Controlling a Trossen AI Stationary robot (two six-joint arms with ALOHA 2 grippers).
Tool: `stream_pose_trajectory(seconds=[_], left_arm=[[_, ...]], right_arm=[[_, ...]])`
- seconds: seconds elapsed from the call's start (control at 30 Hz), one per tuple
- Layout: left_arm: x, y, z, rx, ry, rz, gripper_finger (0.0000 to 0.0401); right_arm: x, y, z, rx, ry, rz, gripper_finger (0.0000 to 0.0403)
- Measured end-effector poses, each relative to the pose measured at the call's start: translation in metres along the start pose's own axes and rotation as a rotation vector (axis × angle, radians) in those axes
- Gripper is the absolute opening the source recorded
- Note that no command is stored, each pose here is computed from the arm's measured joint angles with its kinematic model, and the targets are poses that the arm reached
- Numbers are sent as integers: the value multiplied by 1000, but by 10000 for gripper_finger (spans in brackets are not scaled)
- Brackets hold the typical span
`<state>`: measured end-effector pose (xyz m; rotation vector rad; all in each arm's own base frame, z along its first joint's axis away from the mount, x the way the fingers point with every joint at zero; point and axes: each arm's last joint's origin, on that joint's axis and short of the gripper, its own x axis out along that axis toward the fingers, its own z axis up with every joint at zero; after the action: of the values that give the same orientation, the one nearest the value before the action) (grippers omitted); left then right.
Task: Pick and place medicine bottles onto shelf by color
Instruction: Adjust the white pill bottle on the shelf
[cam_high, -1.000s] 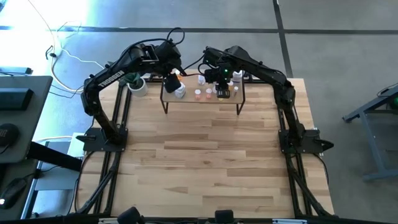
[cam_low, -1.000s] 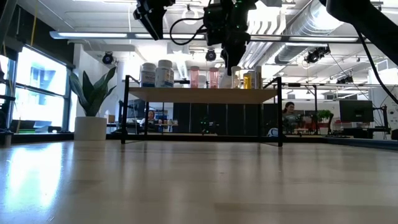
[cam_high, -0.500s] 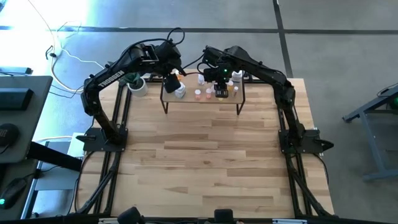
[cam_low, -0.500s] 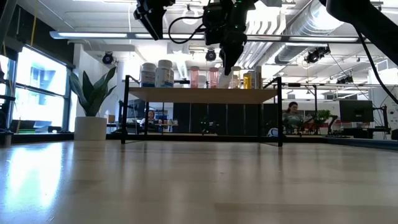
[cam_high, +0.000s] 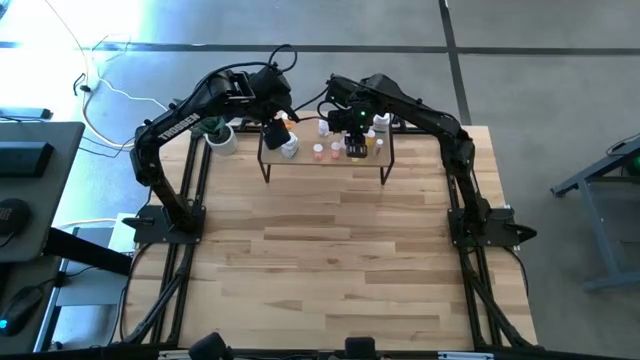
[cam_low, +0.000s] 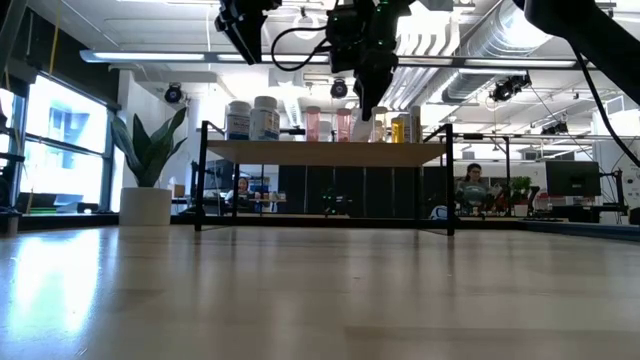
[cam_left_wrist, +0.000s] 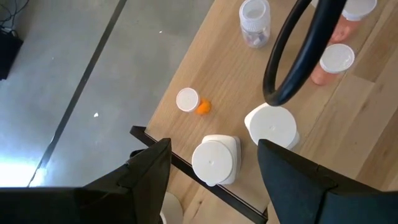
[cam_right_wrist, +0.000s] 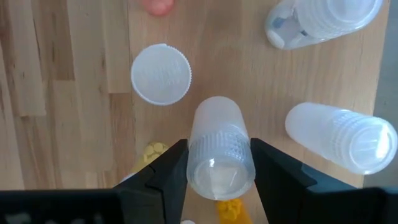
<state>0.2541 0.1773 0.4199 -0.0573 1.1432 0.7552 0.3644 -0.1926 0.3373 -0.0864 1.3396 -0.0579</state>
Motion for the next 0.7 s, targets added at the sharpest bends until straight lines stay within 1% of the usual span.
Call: stream_pose_trajectory(seconds=[0.33,0.6,0.7], left_arm=[[0,0,0,0,0,0,229],[0,0,0,0,0,0,229],[0,0,0,0,0,0,229]], right_arm=[[0,-1,1,7,-10,-5,167],[0,-1,1,8,-14,-7,168],[0,-2,2,6,-11,-34,168]])
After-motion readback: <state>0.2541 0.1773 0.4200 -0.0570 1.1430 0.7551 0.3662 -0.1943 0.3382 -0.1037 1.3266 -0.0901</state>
